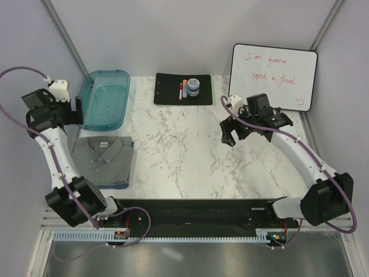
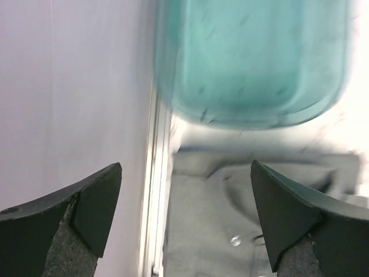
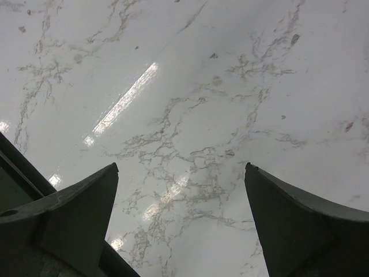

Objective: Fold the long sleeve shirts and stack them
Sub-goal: Neatly place the folded shirt to the corner

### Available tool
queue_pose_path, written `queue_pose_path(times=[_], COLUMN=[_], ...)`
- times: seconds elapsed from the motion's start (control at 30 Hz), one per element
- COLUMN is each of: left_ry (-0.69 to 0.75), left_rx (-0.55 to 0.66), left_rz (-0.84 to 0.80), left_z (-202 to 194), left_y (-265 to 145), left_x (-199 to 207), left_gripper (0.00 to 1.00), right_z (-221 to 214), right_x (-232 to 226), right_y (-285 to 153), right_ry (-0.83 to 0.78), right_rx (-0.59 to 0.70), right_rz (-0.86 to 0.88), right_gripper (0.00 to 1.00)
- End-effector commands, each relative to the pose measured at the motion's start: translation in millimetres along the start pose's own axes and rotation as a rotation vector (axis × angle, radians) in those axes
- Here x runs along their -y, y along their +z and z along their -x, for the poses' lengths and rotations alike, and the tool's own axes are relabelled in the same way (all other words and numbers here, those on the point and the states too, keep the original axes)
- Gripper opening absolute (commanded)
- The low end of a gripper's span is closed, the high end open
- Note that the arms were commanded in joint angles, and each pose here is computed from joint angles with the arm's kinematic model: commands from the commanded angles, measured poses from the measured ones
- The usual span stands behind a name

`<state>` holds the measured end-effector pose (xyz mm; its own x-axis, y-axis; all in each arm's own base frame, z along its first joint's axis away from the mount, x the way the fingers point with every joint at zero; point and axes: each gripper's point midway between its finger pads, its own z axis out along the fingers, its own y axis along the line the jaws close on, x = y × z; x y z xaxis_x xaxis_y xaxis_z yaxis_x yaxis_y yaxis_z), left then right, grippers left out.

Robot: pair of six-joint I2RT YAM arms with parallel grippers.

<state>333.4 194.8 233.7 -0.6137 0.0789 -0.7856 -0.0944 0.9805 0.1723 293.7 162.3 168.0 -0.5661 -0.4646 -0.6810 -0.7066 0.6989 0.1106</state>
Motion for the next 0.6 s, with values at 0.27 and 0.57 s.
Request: queue_pose_path(times=[0.27, 0.57], left_ry=[0.316, 0.399], left_rx=[-0.057, -0.135], left_rz=[-0.571, -0.628], left_z=[3, -60], left_y=[-69, -57], left_x=[294, 342], left_gripper=[0.99, 0.99], right_z=[5, -56], right_x=[51, 31], right_y=[-15, -4], right_ry=[0.208, 0.17], right_rx=[0.072, 0.009], right_rz=[-0.147, -0.144], right_gripper=[0.98, 0.98])
